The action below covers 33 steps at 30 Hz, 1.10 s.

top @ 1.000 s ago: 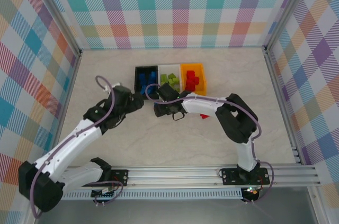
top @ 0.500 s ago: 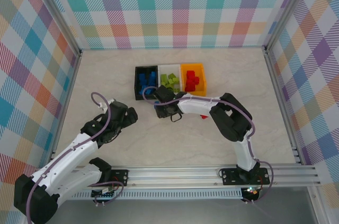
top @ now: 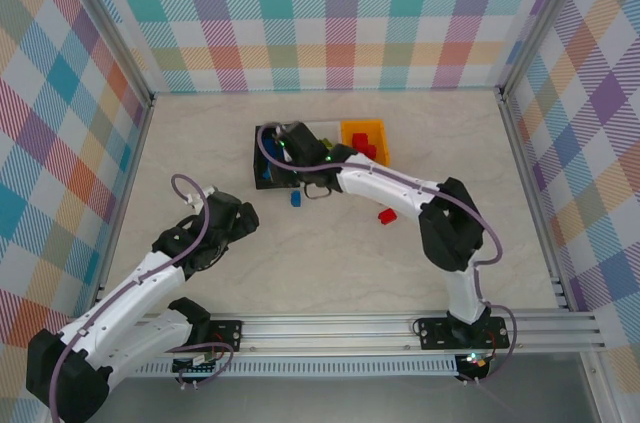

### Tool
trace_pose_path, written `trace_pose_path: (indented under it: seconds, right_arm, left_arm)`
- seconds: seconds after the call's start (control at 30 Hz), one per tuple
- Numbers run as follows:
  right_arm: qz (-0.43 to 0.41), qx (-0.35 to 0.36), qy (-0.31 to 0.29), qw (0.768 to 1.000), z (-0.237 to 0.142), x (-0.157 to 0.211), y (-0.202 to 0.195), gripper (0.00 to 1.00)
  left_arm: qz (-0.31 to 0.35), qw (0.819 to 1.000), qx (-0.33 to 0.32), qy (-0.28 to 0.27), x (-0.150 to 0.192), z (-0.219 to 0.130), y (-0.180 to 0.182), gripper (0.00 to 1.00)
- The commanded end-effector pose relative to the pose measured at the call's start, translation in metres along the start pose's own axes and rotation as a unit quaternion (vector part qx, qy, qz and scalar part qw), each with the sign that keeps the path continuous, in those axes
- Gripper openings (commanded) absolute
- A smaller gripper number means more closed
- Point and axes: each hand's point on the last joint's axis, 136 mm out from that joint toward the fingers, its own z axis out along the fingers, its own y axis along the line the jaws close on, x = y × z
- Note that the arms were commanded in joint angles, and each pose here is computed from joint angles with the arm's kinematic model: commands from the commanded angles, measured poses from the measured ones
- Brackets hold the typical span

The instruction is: Sort the legos into containers by color

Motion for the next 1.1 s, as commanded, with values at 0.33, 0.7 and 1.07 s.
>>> trace_pose_path:
  seconds: [0.33, 0.7, 1.07]
  right_arm:
    - [0.028, 0.031, 0.031, 0.999, 0.080, -0.041, -0.041, 0.52]
    - [0.001, -0.024, -0.047, 0.999, -0.026, -0.078, -0.011, 0.68]
    - [0.097, 0.105, 0.055, 0.988, -0.089, 0.108, -0.121, 0.75]
  left_arm:
    - [0.017, 0.999, 0.020, 0.032, 0.010, -0.005, -0.005, 1.00]
    - [0.025, 0.998, 0.042, 0.040, 0.007, -0.007, -0.019, 1.00]
    - [0.022, 0.997, 0.051, 0.056, 0.016, 0.004, -0.025, 1.00]
